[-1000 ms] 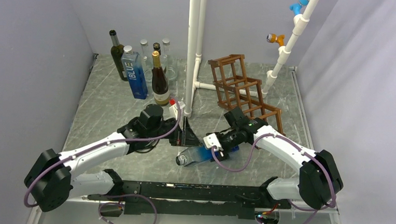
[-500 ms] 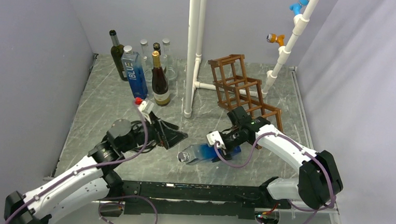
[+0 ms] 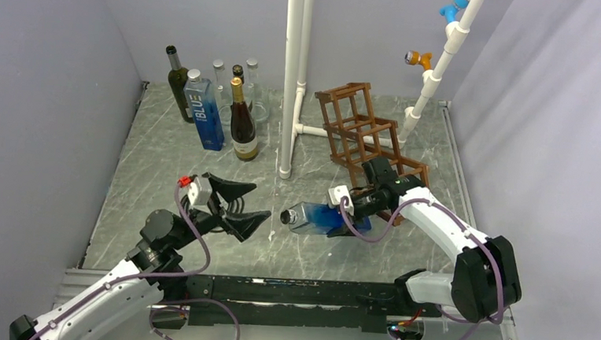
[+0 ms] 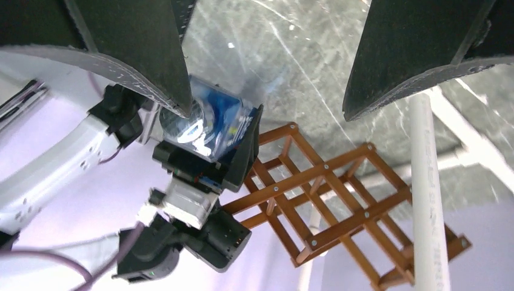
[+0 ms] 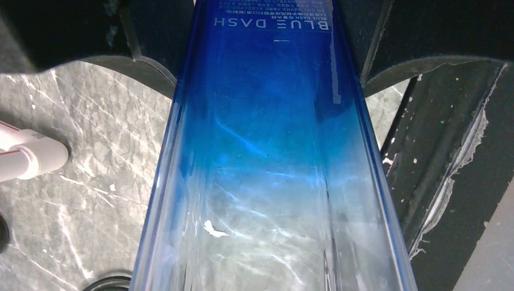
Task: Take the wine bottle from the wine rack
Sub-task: Pick up the wine bottle from the wine rack.
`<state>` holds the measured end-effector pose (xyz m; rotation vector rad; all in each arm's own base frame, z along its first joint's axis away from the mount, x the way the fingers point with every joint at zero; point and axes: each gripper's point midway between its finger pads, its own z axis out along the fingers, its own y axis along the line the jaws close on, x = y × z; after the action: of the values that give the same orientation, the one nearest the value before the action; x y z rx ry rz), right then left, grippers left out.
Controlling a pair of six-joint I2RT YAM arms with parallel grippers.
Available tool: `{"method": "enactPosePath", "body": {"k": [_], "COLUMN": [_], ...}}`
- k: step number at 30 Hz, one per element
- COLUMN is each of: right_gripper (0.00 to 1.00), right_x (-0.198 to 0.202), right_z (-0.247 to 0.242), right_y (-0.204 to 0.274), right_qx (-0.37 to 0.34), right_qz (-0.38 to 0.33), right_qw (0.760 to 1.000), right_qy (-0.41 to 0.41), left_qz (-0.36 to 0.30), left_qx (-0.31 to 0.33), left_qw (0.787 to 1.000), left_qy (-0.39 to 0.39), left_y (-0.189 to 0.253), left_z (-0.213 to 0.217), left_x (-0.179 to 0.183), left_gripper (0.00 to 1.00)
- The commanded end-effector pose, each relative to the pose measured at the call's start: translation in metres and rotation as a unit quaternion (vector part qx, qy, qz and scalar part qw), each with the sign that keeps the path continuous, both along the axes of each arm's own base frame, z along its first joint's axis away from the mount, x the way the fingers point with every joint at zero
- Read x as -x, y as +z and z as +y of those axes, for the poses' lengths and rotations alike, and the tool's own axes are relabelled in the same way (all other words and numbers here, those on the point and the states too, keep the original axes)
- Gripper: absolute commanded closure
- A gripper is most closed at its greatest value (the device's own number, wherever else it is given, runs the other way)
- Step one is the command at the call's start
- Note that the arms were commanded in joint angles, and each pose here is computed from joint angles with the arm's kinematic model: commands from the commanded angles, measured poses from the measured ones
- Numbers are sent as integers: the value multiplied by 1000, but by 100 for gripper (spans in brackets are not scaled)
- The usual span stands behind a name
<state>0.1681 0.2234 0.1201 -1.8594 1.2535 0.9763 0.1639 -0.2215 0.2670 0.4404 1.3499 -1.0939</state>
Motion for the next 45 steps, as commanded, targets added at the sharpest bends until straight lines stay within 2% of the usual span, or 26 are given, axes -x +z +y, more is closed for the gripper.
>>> {"method": "enactPosePath", "body": {"k": [1,5,15,30,35,42,45], "right_gripper": [100,100,100,100,100,100,100], "right_x": [-2,-5,-2,5,5,6,6], "right_z": [12,10,11,12,12,13,13], "right_y": [43,48,56,68,69,72,74], "right_qx": [-97,-111,-136,-168,-171,-180,-183], "right_qz": [-6,8,28,41,46,54,56], "right_qw": [995,994,990,985,984,982,981], "right_qy": [9,-4,-1,14,13,15,14], "left_qz": [-165,-210,-272,-252,-249,-243,-236], "left_qx": [-15,-32,-70,45,47,52,55], "left_qw": [986,976,955,950,944,945,946], "left_qy": [-26,-47,-95,-182,-213,-213,-217], "left_y": [17,11,4,6,6,7,7], "left_z": [-1,-8,-51,-99,-121,-140,-146], "left_x": [17,23,19,25,28,26,26], "left_gripper": [1,0,0,0,0,1,8]}}
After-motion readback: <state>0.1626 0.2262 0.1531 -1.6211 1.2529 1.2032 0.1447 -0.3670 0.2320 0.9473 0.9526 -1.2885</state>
